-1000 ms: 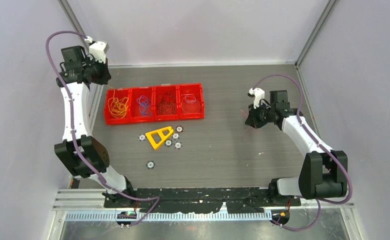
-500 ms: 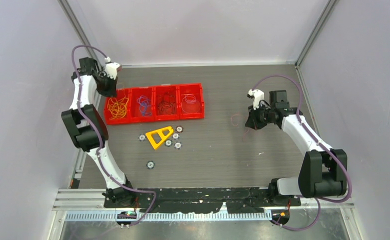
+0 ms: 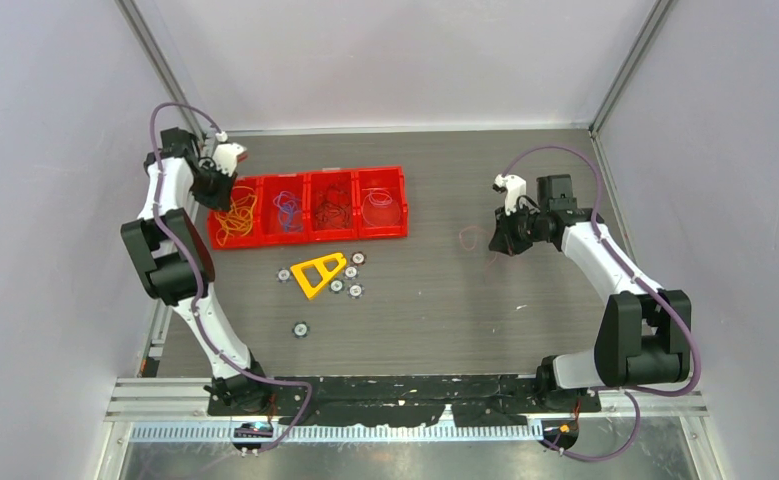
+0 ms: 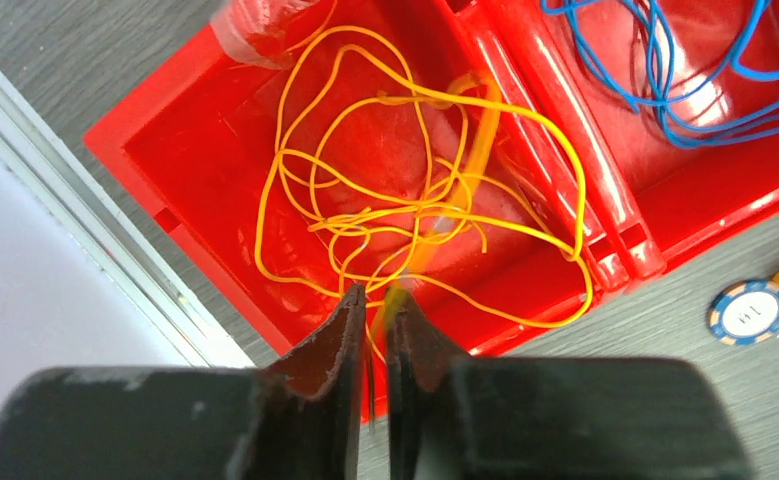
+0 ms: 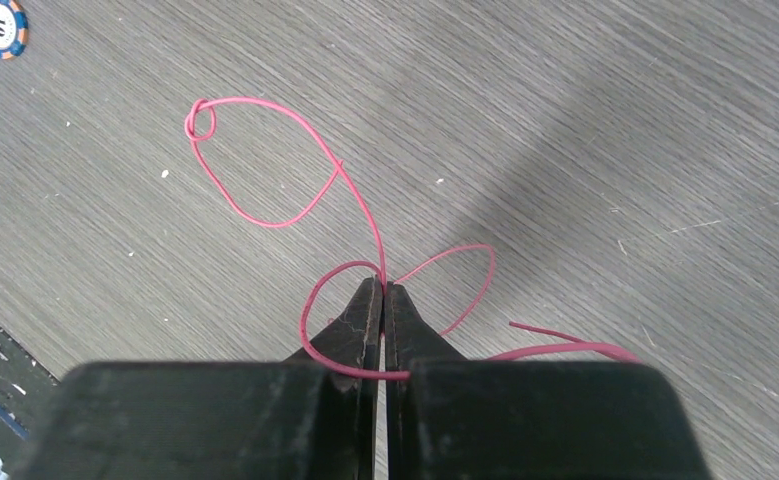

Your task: Untangle the cables

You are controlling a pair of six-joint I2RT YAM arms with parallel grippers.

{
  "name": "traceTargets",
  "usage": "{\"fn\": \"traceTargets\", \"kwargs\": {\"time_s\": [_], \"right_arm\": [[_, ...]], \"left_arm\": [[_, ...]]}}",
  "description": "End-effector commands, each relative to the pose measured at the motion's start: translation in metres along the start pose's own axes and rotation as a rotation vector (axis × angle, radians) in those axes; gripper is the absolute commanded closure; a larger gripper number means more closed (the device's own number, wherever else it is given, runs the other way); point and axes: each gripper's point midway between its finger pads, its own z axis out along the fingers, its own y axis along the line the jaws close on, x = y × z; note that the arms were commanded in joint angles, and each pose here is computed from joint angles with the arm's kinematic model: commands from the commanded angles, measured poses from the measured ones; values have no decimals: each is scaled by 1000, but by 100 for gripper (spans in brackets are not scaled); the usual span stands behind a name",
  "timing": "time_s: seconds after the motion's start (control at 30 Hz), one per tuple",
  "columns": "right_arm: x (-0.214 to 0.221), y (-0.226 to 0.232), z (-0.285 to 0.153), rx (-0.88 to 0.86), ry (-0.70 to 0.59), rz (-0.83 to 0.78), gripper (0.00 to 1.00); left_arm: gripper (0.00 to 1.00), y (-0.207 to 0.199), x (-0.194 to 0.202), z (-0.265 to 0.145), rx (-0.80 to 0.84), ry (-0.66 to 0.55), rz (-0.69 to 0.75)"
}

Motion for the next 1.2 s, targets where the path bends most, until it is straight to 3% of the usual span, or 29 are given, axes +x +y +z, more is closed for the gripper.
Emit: {"fn": "traceTargets", "kwargs": {"time_s": [0.0, 0.2, 0.4, 0.63, 0.8, 0.93, 1.17], "right_arm": [[-20, 7, -7, -39, -48, -4, 95], [-23, 20, -6, -92, -51, 3, 95], [-32, 27, -11, -108, -74, -8, 95], [-29, 32, -16, -115, -81, -28, 95], [-27, 42, -16, -158, -80, -27, 95], [-34, 69, -21, -256, -98, -45, 95], [-65, 143, -46, -458, -161, -114, 95]], "left_arm": [[79, 10, -18, -15, -33, -55, 18], [41, 8, -65, -74, -96, -219, 27], [18, -2, -87, -132, -124, -309, 38], [19, -31, -38, -124, -54, -220, -36], [35, -41, -3, -103, -19, -126, -32], [28, -94, -26, -117, 136, -288, 24], [12, -228, -82, -167, 326, -542, 264]]}}
